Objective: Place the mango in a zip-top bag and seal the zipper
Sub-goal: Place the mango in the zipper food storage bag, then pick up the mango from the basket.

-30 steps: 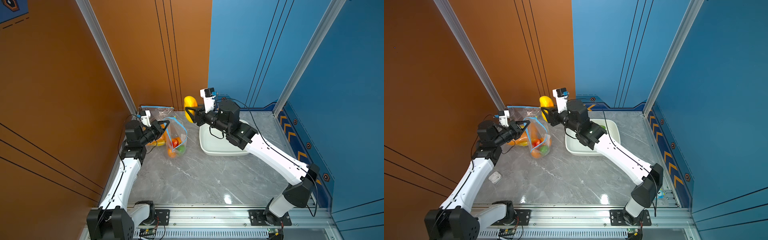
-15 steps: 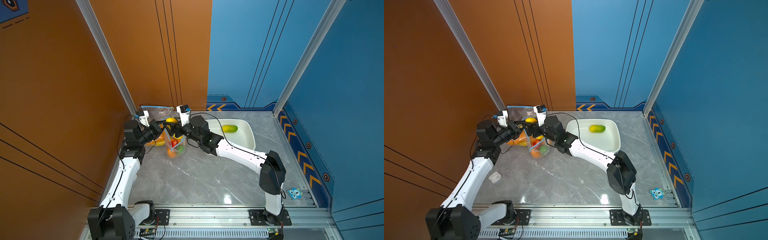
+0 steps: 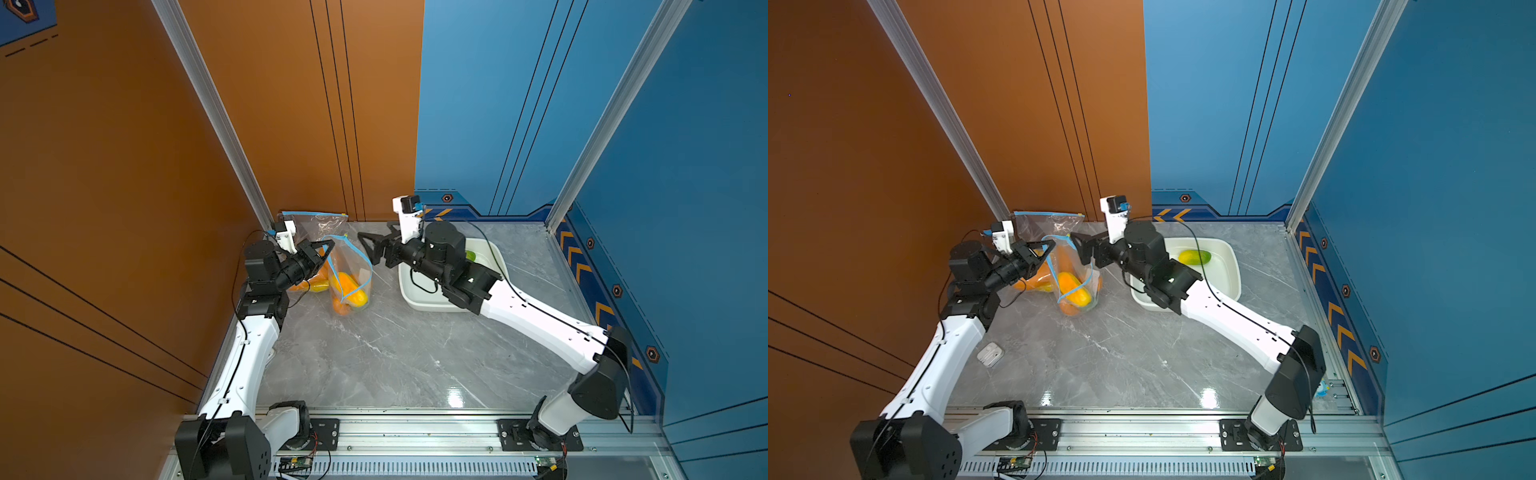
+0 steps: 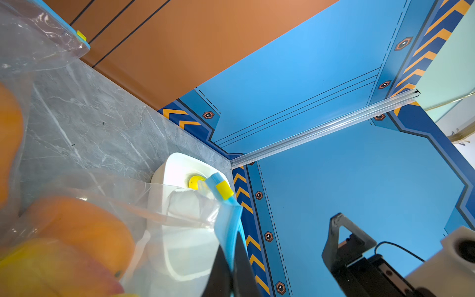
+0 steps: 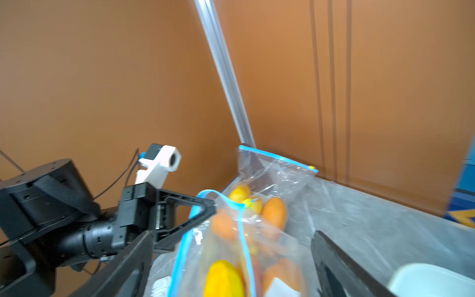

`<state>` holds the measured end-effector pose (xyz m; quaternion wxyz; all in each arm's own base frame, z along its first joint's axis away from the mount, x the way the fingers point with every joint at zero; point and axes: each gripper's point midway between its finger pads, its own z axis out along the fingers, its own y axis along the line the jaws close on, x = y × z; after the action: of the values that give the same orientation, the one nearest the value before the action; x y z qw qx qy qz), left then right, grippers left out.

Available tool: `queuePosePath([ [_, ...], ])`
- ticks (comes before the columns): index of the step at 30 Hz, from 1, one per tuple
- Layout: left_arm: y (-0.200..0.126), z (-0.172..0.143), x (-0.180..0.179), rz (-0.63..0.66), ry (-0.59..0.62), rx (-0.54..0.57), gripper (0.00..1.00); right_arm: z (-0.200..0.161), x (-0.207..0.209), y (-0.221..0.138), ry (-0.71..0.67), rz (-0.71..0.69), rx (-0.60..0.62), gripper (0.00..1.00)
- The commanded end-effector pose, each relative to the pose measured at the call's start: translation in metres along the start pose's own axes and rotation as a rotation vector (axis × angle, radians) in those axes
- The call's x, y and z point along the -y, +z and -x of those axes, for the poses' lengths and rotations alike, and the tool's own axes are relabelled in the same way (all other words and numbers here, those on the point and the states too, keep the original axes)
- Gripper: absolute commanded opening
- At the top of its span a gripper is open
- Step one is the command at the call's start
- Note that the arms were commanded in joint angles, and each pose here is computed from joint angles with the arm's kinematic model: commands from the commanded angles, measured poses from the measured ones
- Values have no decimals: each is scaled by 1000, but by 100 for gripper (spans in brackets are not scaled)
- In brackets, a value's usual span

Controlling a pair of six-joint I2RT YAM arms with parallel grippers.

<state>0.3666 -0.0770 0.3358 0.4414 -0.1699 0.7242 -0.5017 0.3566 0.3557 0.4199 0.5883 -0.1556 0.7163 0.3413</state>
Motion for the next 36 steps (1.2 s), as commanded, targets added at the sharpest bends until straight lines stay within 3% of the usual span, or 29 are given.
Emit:
queuePosePath([
  [1, -10, 8, 33, -74, 85, 31, 0, -58, 129, -39, -62, -364, -283, 100],
  [4, -6, 5, 28, -65, 78, 22, 0, -108, 203, -59, -74, -471, -497, 100],
  [7, -6, 5, 27, -61, 83, 28, 0, -130, 262, -72, -2, -582, -564, 100],
  [10, -6, 7, 30, -61, 94, 39, 0, -148, 290, -63, 86, -561, -616, 100],
  [15, -2, 5, 29, -61, 94, 27, 0, -184, 339, -38, 101, -656, -760, 100],
  [19, -1, 3, 29, -60, 96, 26, 0, -216, 365, -19, 200, -713, -852, 100],
  [24, 0, 3, 30, -57, 101, 31, 0, -231, 380, -4, 389, -803, -804, 100],
  [28, 0, 3, 32, -61, 106, 27, 0, -233, 394, 1, 464, -893, -734, 100],
  [36, 1, 2, 29, -57, 103, 25, 0, -241, 400, 36, 628, -872, -612, 100],
])
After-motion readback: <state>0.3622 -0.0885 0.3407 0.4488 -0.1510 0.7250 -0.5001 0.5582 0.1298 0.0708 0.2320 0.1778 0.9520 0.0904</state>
